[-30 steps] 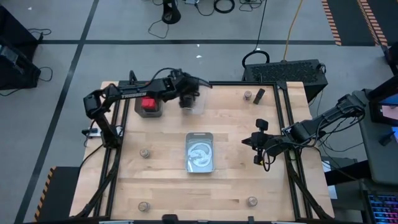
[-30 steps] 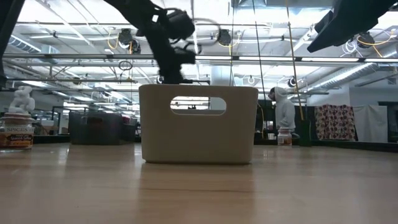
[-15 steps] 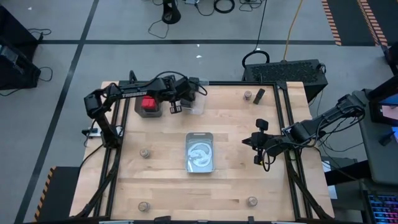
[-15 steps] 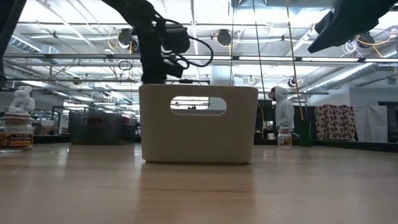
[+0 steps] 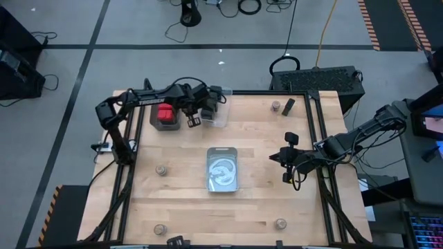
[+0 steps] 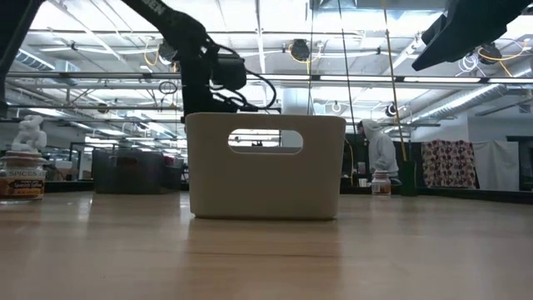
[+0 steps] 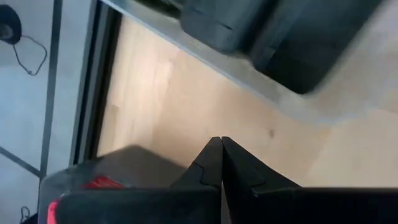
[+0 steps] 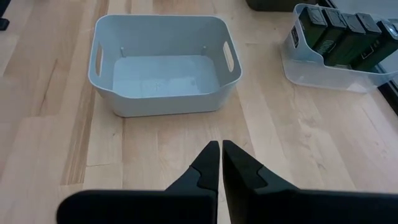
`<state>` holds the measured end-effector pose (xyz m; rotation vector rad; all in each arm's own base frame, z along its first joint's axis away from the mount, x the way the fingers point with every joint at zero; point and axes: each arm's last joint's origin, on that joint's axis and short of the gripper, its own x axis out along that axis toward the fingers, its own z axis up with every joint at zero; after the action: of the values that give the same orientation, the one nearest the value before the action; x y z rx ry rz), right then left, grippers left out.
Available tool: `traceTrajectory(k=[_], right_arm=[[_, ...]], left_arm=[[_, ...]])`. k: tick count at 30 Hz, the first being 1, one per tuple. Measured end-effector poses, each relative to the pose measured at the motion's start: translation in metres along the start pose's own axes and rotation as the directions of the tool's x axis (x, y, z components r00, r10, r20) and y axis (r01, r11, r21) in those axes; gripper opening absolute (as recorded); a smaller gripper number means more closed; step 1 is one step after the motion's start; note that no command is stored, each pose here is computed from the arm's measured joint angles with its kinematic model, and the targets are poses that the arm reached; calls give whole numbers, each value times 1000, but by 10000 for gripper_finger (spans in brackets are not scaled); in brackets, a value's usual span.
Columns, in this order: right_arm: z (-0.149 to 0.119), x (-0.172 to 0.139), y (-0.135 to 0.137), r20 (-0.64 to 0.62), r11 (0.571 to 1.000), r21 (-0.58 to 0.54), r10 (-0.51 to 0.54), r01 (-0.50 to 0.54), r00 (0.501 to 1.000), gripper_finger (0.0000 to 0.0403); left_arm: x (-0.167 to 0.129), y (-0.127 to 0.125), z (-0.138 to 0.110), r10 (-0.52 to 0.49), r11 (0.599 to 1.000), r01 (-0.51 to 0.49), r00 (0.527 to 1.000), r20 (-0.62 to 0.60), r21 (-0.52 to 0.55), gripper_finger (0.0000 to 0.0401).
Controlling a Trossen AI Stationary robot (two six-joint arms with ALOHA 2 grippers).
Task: Sort spices by type
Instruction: Adjust the transparent bin on the table
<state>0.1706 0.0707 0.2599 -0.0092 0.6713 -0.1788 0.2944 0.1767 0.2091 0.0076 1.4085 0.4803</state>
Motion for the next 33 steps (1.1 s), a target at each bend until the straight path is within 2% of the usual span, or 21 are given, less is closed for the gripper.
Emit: traceTrajectory(k=[6,13,21,33], right_arm=[[0,0,0,-1,1000,0,3,-3,1000,0],[0,0,0,-2,1000,0,3,-3,1000,0],[0,0,0,-1,1000,0,3,-3,1000,0],[0,0,0,2,1000,-1,4,-4,1000,0]], left_arm=[[4,3,6,-35,999,37,997,67,-21,6],[14,-2,8,-61,998,61,997,41,-9,6],[17,-18,13,-99,995,98,994,51,34,6],[11,-38,21,-107,991,98,989,104,89,6]])
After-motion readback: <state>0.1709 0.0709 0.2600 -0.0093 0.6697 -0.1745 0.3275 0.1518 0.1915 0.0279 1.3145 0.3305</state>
